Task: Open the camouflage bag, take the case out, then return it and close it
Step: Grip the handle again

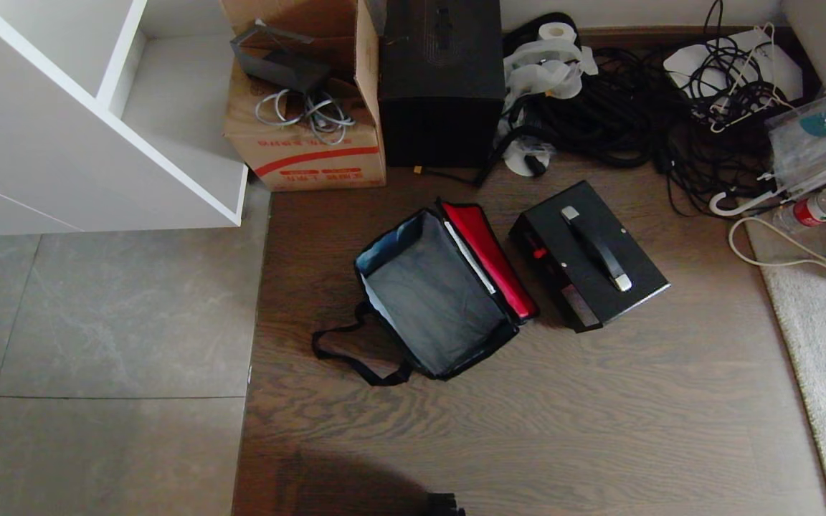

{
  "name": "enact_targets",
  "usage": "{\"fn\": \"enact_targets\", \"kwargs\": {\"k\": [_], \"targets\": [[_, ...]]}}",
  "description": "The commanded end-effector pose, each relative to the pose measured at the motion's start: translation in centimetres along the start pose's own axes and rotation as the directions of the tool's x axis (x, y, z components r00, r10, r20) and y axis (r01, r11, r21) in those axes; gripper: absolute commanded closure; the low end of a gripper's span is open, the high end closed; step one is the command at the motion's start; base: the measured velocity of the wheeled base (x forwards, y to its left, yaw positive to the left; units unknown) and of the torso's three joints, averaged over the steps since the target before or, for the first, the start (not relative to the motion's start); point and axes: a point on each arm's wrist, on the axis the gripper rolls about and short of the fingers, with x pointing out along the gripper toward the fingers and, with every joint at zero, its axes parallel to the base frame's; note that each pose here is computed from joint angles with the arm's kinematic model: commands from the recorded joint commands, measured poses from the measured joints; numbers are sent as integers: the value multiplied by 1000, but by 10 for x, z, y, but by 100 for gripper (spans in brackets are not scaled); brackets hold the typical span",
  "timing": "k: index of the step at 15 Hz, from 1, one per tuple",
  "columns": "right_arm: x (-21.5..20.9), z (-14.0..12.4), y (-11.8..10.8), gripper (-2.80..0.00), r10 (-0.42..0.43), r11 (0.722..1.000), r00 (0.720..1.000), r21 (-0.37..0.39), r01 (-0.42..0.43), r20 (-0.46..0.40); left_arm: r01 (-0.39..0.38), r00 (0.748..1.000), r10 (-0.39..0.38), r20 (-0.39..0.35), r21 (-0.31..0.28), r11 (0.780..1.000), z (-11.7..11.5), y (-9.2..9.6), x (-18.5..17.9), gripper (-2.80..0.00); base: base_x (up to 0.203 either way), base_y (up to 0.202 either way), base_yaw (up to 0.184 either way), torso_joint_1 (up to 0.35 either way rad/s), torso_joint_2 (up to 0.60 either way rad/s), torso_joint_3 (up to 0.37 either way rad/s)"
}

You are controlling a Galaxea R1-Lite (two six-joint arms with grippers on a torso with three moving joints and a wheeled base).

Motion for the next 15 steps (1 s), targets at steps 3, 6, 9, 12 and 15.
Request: {"fn": "enact_targets", "kwargs": {"k": [3, 6, 9, 12, 15], "targets": [[0, 0, 0, 0, 0, 1000, 1000, 0, 0, -2, 0, 1000, 0, -10, 0, 1000, -2, 0, 1, 0, 0, 0, 0, 0, 0, 0], [0, 0, 0, 0, 0, 1000, 1000, 0, 0, -2, 0, 1000, 0, -10, 0, 1000, -2, 0, 1, 0, 0, 0, 0, 0, 0, 0], [0, 0, 0, 0, 0, 1000, 1000, 0, 0, -2, 0, 1000, 0, -10, 0, 1000, -2, 0, 1, 0, 0, 0, 0, 0, 0, 0], [0, 0, 0, 0, 0, 1000, 1000, 0, 0, -2, 0, 1000, 0, -10, 0, 1000, -2, 0, 1, 0, 0, 0, 0, 0, 0, 0], [0, 0, 0, 0, 0, 1000, 1000, 0, 0, -2, 0, 1000, 0, -10, 0, 1000, -2, 0, 1, 0, 0, 0, 0, 0, 0, 0]]}}
